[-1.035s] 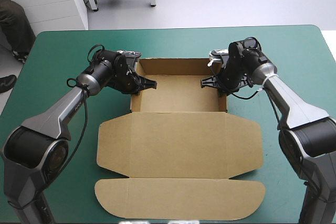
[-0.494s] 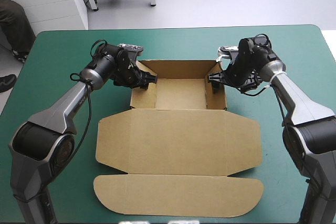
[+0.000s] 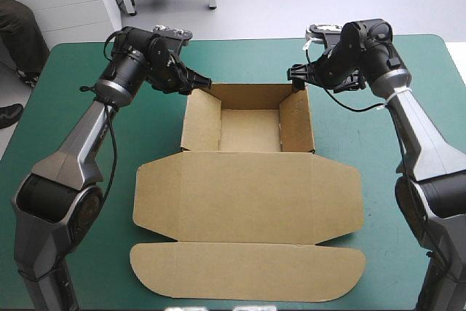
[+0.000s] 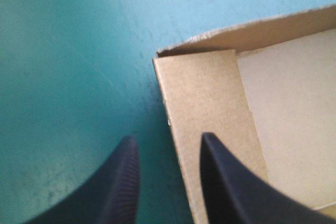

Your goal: Fold the box

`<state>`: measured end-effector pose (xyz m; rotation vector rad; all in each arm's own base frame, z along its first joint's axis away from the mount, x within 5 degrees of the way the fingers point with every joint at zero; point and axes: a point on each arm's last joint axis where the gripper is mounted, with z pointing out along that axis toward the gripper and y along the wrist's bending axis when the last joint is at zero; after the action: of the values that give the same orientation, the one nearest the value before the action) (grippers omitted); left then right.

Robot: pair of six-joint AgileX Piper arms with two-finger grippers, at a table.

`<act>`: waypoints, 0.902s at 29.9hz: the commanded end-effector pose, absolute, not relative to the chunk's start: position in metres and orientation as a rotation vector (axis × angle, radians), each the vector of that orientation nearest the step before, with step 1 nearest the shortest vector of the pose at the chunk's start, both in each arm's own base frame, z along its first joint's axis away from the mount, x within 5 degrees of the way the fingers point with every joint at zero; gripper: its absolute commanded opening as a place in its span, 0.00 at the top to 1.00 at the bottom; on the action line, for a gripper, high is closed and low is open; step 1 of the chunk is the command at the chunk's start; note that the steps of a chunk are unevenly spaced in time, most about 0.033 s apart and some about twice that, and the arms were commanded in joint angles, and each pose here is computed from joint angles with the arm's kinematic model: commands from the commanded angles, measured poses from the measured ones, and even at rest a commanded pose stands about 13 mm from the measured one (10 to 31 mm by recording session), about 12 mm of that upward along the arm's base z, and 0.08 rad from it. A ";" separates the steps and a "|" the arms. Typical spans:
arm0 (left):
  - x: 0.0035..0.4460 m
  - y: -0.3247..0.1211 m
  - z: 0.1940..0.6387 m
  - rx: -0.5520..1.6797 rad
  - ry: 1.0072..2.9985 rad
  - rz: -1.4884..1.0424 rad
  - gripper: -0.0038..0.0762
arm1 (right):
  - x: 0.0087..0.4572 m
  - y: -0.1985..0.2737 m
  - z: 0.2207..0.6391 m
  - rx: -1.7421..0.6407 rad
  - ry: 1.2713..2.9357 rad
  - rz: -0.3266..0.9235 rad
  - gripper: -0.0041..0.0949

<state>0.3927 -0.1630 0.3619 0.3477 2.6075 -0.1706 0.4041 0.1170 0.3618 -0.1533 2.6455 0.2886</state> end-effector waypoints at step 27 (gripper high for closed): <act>0.147 -0.061 0.429 0.339 2.352 -0.235 0.95 | 0.346 0.123 0.387 -0.249 2.621 0.309 0.08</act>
<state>0.1738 -0.0703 0.4291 0.3922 2.4368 -0.1766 0.3462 0.1226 0.3770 -0.2606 2.6673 0.2904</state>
